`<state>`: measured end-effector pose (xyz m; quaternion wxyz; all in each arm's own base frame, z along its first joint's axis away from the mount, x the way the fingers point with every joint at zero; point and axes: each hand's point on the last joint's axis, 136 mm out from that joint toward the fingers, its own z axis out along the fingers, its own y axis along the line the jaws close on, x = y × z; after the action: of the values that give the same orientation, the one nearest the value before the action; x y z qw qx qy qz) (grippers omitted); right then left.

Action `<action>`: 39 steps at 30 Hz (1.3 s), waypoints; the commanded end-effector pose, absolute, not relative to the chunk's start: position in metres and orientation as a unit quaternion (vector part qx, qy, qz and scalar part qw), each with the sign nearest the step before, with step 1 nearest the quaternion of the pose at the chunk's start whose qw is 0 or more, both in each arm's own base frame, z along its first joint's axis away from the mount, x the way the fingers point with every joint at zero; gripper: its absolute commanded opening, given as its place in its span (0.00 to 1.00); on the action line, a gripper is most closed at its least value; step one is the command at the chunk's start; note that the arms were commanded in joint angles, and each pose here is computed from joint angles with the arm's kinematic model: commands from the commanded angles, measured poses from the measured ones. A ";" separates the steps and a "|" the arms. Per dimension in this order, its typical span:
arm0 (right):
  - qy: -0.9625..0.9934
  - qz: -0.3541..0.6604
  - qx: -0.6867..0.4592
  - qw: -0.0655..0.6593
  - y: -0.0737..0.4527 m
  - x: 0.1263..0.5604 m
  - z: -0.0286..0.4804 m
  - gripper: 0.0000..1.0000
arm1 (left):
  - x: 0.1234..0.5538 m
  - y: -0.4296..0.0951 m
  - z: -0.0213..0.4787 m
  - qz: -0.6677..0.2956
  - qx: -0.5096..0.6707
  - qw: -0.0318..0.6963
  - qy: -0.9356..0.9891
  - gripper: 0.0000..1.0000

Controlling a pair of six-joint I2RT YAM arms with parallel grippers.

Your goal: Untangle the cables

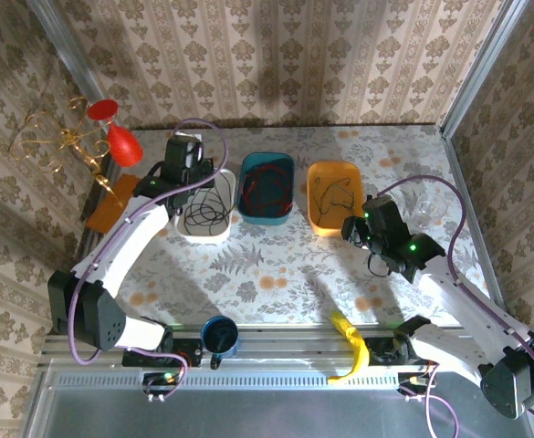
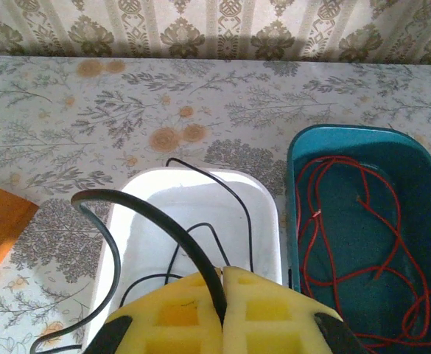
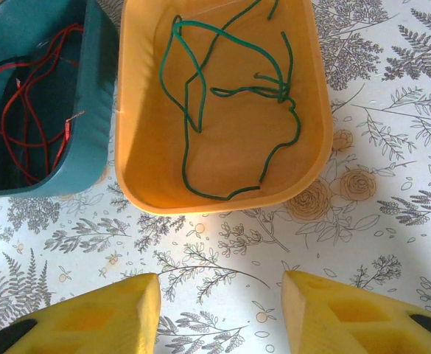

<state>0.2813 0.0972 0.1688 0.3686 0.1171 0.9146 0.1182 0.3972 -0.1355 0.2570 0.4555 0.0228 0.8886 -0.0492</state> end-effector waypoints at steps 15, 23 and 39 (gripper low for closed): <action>0.911 0.106 0.118 0.381 0.092 0.285 0.182 0.49 | 0.392 -0.128 0.296 0.165 0.086 0.486 0.854 0.00; 0.911 0.105 0.119 0.380 0.091 0.283 0.180 0.49 | 0.387 -0.163 0.298 0.033 0.089 0.499 0.861 0.00; 0.910 0.101 0.122 0.383 0.089 0.282 0.180 0.49 | 0.415 -0.126 0.220 -0.028 0.002 0.424 0.905 0.00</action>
<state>0.2825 0.0955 0.1725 0.3743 0.1157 0.9130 0.1135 0.4083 -0.1328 0.2376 0.4402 0.0241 0.8974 -0.0166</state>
